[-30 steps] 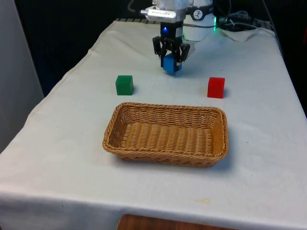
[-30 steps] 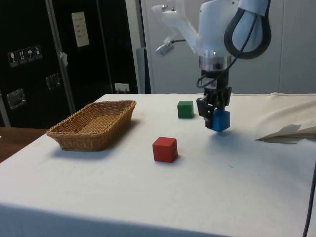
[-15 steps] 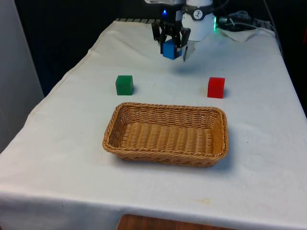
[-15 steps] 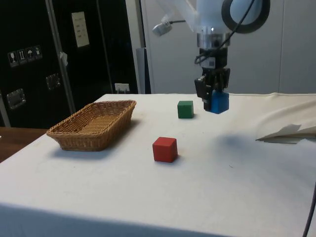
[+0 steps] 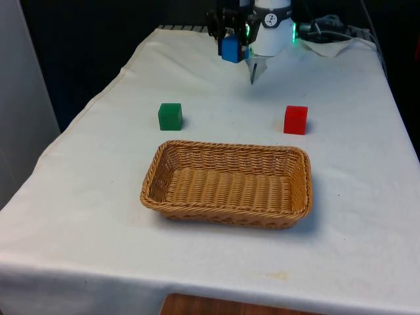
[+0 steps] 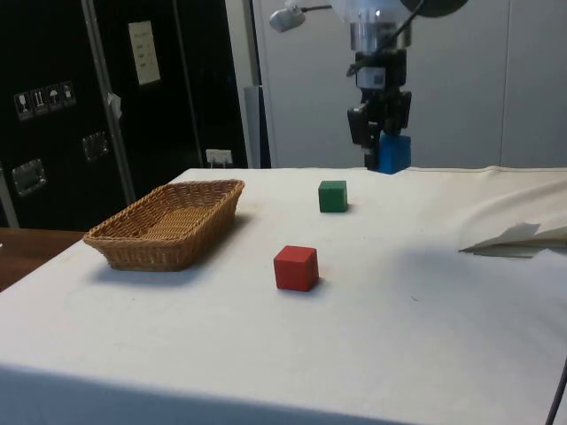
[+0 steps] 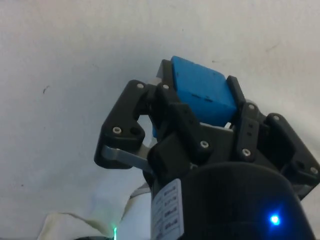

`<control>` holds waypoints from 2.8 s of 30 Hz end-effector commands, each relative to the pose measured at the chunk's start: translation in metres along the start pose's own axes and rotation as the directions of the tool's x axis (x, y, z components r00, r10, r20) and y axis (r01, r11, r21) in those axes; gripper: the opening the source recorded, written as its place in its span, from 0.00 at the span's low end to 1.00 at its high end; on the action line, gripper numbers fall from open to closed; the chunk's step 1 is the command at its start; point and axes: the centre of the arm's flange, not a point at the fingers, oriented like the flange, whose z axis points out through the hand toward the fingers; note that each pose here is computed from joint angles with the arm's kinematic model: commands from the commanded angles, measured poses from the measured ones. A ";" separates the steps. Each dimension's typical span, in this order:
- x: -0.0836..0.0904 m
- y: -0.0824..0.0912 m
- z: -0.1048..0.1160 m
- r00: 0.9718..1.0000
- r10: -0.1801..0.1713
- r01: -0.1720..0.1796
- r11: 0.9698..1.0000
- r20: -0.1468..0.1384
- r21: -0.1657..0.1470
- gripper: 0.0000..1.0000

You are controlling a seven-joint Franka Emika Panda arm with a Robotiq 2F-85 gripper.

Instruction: Pick up the blue cube and place it into the basket.

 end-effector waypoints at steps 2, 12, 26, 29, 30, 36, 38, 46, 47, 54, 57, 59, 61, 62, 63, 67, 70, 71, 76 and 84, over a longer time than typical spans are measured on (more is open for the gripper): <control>0.001 0.000 -0.012 1.000 -0.010 0.010 1.000 0.007 -0.004 0.03; 0.004 0.001 -0.040 0.998 -0.062 0.062 0.998 0.003 -0.001 0.03; 0.008 0.004 -0.062 0.985 -0.170 0.170 0.985 -0.013 0.009 0.03; 0.009 0.004 -0.062 0.984 -0.177 0.178 0.984 -0.020 0.004 0.03; 0.010 0.003 -0.062 0.981 -0.192 0.192 0.981 -0.015 0.009 0.03; 0.019 -0.001 -0.062 0.972 -0.235 0.235 0.972 -0.008 0.009 0.03; 0.019 0.001 -0.062 0.972 -0.235 0.235 0.972 -0.015 0.001 0.03; 0.043 -0.011 -0.060 0.966 -0.259 0.259 0.966 -0.004 0.003 0.03; 0.047 -0.015 -0.060 0.964 -0.264 0.264 0.964 0.006 0.008 0.03; 0.072 -0.027 -0.058 0.960 -0.279 0.279 0.960 0.013 0.005 0.03; 0.081 -0.031 -0.057 0.958 -0.286 0.286 0.958 0.013 0.004 0.03; 0.087 -0.034 -0.057 0.957 -0.289 0.289 0.957 0.013 0.004 0.03; 0.093 -0.037 -0.057 0.956 -0.294 0.294 0.956 0.013 0.002 0.03; 0.096 -0.039 -0.057 0.955 -0.296 0.296 0.955 0.013 0.002 0.03; 0.102 -0.042 -0.057 0.954 -0.299 0.299 0.954 0.012 0.002 0.03; 0.111 -0.046 -0.058 0.952 -0.305 0.305 0.952 0.012 0.001 0.03; 0.120 -0.051 -0.058 0.951 -0.310 0.310 0.951 0.010 -0.001 0.03; 0.126 -0.053 -0.058 0.950 -0.312 0.312 0.950 0.009 -0.002 0.03; 0.138 -0.059 -0.057 0.947 -0.321 0.321 0.947 0.010 -0.004 0.03; 0.161 -0.071 -0.056 0.943 -0.333 0.333 0.943 0.008 -0.011 0.03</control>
